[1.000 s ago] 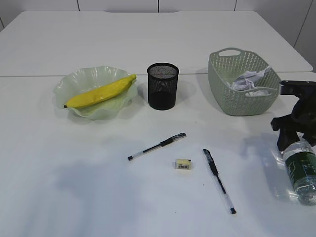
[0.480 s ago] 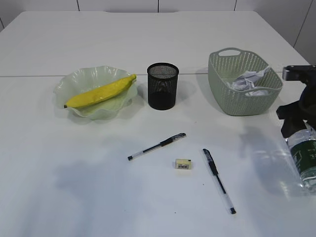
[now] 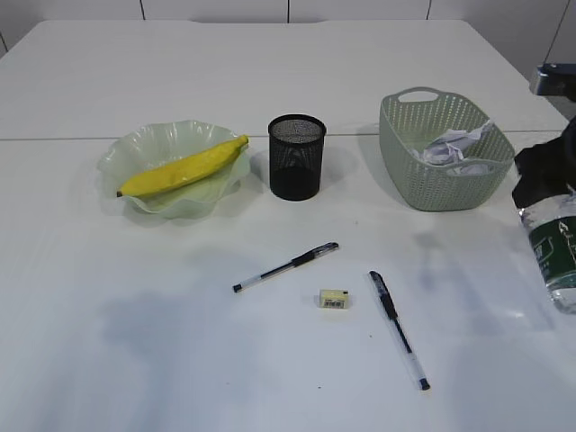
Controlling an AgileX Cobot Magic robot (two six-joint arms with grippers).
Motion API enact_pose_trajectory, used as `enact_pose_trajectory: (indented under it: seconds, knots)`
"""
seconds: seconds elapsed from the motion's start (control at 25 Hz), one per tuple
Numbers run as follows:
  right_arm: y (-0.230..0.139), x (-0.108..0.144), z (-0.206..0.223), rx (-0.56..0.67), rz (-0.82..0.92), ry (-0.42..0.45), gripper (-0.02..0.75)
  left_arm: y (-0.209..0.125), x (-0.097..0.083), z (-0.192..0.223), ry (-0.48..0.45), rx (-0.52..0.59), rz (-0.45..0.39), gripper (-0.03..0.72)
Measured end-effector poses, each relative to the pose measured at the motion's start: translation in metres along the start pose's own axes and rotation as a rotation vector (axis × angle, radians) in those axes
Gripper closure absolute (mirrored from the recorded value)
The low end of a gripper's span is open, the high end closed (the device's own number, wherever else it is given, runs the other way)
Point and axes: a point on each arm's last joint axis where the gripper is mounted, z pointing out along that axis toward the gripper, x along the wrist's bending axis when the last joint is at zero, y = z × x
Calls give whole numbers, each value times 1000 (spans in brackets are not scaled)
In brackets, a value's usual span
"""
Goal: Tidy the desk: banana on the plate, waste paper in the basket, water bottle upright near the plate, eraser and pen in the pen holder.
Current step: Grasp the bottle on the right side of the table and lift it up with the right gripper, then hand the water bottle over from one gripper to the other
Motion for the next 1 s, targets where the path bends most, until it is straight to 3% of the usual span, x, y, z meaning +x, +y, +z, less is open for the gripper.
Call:
enact_pose_trajectory:
  seconds: [0.24, 1.0]
  knots:
    - [4, 12, -31, -105, -59, 72, 351, 1, 0, 0, 1, -14, 0, 234]
    - [0, 43, -133, -477, -294, 161, 352, 7, 0, 0, 4, -72, 0, 234]
